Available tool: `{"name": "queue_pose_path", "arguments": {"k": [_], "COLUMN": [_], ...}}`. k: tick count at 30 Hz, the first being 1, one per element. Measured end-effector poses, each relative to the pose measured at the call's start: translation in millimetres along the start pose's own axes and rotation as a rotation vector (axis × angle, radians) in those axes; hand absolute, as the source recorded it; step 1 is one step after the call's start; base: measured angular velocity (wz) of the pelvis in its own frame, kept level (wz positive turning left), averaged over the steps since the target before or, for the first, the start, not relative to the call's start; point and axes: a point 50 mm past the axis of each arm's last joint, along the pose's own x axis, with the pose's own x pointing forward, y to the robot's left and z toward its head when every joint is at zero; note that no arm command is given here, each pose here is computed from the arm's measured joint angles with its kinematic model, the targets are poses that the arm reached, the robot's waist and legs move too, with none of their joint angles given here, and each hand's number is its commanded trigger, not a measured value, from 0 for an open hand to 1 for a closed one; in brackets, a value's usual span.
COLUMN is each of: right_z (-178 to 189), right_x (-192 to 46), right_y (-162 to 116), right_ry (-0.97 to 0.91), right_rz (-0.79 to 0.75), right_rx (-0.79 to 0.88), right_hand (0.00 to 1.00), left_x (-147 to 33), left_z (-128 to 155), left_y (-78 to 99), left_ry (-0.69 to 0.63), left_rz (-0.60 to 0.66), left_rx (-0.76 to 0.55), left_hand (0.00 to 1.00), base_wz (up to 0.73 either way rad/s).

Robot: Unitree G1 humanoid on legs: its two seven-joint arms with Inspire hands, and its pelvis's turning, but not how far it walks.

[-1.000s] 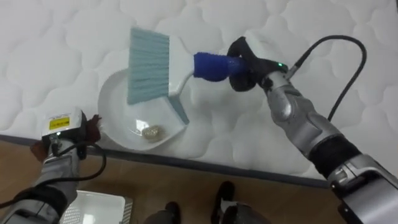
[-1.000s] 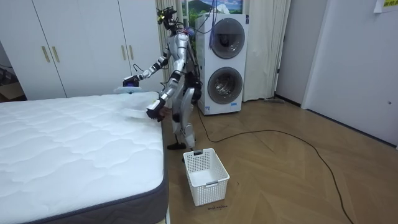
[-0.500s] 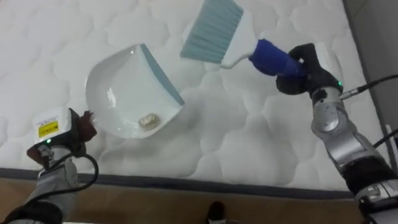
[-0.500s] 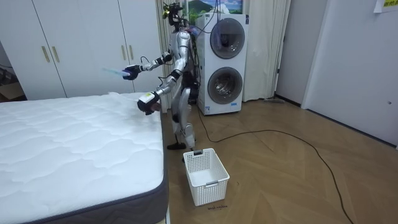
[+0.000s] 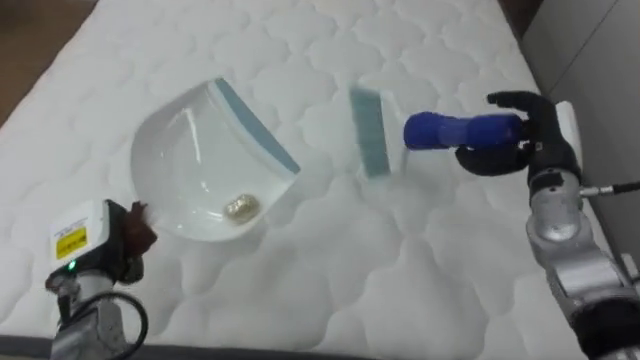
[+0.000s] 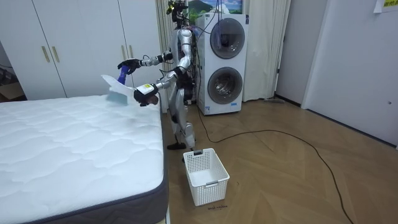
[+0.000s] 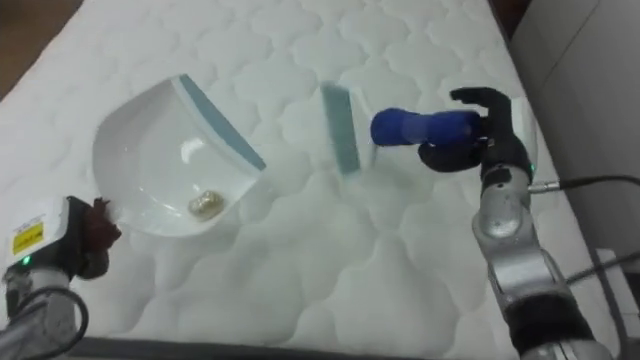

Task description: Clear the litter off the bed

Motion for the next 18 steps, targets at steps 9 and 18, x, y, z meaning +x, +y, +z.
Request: {"name": "queue_pose_path", "arguments": {"k": [9, 18], "right_z": [-11, 7], "right_x": [-19, -20], "right_y": [-18, -18], "right_ry": [0.005, -0.071], "right_rz": [-0.093, -0.107], "right_rx": [0.041, 0.072], "right_hand": [0.0, 0.0], "left_x": [-13.0, -15.1], "left_z": [-1, 2], "left_y": [14.3, 23.8], "left_ry": [-0.013, -0.029], "left_rz": [0.02, 0.047], "left_rx": [-0.122, -0.16], "left_hand": [1.0, 1.0], "base_wz": [0.38, 0.09]}}
